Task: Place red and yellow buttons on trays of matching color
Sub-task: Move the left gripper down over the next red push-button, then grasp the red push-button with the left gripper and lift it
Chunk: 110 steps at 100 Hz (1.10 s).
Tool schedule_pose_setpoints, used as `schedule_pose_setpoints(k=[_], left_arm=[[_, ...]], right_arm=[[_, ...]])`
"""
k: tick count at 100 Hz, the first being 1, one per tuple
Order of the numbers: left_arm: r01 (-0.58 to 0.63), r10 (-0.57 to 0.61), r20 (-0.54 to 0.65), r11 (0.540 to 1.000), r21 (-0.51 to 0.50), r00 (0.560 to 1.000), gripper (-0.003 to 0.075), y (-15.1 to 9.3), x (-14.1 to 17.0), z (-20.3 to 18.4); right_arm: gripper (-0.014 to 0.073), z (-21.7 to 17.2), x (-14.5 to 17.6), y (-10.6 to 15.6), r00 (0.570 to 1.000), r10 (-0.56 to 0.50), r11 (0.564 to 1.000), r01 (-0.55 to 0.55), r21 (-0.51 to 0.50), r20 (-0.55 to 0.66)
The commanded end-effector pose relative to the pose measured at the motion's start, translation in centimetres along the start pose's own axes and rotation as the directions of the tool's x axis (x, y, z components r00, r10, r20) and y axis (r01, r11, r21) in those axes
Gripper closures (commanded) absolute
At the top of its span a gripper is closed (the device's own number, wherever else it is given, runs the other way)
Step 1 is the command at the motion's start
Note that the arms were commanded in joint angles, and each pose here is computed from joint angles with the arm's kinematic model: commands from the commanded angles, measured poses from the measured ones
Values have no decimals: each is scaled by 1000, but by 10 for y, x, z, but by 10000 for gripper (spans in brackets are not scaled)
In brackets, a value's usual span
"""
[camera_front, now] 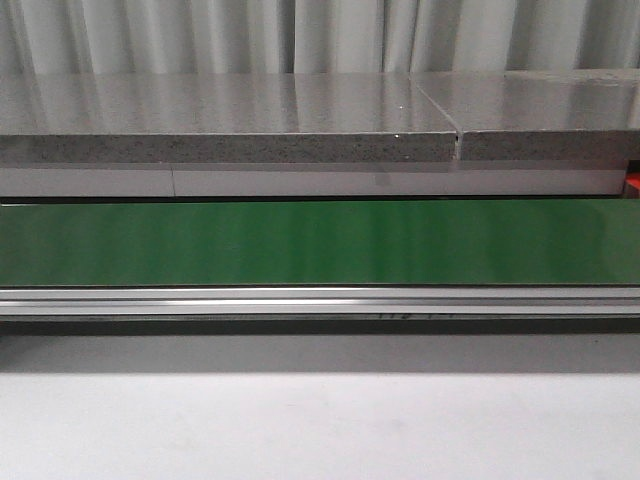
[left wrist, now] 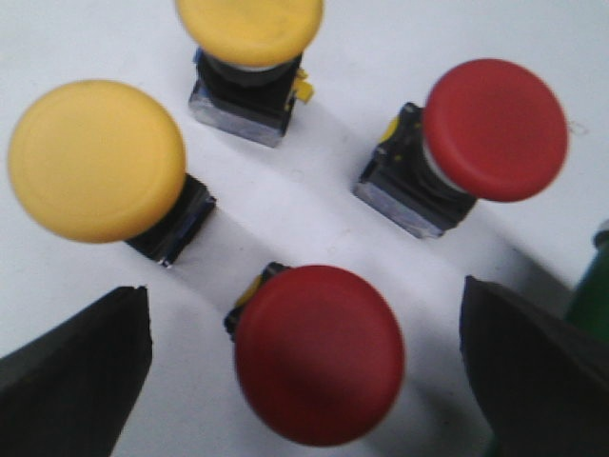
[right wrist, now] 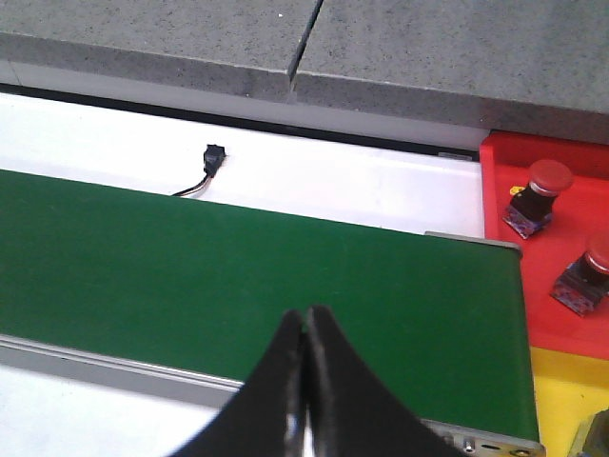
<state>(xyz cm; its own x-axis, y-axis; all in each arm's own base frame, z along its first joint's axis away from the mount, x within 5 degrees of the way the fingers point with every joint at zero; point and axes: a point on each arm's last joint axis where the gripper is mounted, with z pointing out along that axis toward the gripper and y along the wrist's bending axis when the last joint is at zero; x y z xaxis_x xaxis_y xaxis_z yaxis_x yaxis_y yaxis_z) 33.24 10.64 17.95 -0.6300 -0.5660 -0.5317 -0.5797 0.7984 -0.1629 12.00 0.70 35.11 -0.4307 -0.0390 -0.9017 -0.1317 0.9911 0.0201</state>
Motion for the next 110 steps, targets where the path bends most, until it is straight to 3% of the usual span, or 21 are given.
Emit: schedule_pose_setpoints(k=[1,25,34,61,81,94,110], left_arm=[[24,-28,111,999,44,993,102,-2,-20,-15],[24,-30,127,998,50,991,104,-1,-22,-16],[24,-30,127,998,50,991,154,-1,-22,-16],[16,-20,105,999,34,994,541,0,-21,-21],[-1,-10,181,998,60,983,734,-2,-30,-50],[-7,-13,247,997,81,969,739,-3,-35,-83],[-113,77,313,989,99,947,739,-14,-32,-122]], right_arm=[[661,-5,-12,-1,996,-6,1000,5,15,86],[661,-5,-12,-1,996,-6,1000,5,15,86],[661,-5,-12,-1,996,-6,1000,5,15,86],[661,-5,-12,-1,996,-6,1000,5,15,86],[661,-5,-12,-1,996,-6,1000,5,15,86],[661,-5,-12,-1,996,-6,1000,5,15,86],[661,-5,-12,-1,996,-6,1000,5,15,86]])
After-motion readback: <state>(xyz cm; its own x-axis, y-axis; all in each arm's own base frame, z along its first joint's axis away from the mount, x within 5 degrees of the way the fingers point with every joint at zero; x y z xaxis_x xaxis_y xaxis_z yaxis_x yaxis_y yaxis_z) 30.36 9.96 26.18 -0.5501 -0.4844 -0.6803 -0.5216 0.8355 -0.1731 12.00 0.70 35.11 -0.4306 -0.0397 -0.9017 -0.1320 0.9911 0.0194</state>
